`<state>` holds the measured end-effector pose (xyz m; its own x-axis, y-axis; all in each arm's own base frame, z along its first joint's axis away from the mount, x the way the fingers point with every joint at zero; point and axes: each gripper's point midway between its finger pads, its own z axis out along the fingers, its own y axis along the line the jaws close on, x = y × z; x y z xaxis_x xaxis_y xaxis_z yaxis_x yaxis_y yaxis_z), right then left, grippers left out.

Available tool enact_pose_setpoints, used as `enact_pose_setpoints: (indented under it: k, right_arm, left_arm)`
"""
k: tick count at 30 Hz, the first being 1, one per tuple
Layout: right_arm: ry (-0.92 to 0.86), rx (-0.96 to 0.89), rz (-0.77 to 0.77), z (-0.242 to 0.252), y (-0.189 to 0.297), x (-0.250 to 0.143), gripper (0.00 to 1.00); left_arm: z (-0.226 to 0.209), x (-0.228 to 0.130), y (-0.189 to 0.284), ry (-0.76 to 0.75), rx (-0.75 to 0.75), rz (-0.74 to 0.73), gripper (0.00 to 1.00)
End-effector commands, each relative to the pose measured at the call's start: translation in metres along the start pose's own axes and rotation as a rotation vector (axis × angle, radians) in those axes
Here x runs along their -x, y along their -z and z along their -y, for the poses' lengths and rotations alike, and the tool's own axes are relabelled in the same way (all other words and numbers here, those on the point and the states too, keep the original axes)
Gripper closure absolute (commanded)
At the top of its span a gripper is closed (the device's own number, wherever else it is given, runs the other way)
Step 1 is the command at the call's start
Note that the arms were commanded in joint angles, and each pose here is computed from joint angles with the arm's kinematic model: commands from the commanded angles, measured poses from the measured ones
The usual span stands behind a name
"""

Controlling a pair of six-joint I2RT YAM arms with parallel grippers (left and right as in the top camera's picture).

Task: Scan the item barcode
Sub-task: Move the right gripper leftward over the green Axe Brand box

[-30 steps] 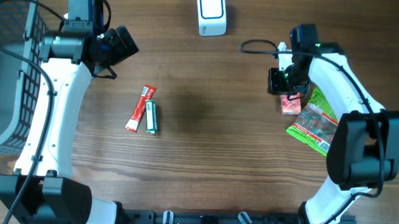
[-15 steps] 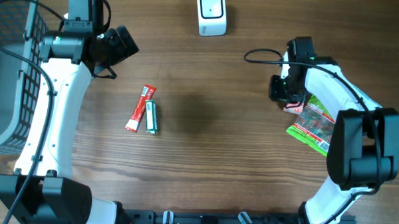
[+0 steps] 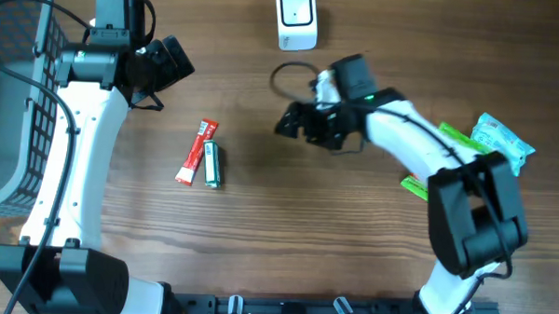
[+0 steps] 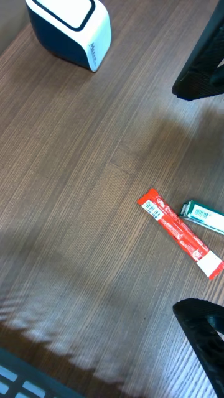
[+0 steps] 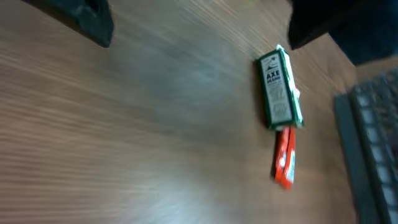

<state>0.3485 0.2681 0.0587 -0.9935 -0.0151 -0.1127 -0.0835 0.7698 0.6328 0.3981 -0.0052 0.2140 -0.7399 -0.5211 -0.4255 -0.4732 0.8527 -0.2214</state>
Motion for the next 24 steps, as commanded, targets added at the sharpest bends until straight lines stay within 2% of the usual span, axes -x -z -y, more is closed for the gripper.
enact_pose_setpoints:
  k: [1,5,10,15,19,23,24]
  right_arm:
    - [0.079,-0.088,0.015,-0.022,-0.028,-0.019,0.18]
    - [0.213,-0.145,0.071,-0.054,-0.052,-0.036,0.29]
    - [0.239,-0.249,0.198,-0.074,-0.067,-0.049,0.37]
    - [0.345,-0.226,0.236,-0.102,-0.091,-0.069,0.38]
    - [0.381,-0.305,0.311,-0.092,-0.102,-0.062,0.38]
    - [0.389,-0.221,0.311,-0.11,-0.106,-0.063,0.39]
    - [0.387,-0.198,0.32,-0.116,-0.107,-0.063,0.43]
  left_arm:
    - [-0.002,0.001,0.001,0.0,0.003,0.005,0.0]
    - [-0.002,0.001,0.001,0.0,0.003,0.005,0.0]
    - [-0.002,0.001,0.001,0.0,0.003,0.005,0.0]
    - [-0.002,0.001,0.001,0.0,0.003,0.005,0.0]
    - [-0.002,0.001,0.001,0.0,0.003,0.005,0.0]
    - [-0.002,0.001,0.001,0.0,0.003,0.005,0.0]
    - [-0.002,0.001,0.001,0.0,0.003,0.005,0.0]
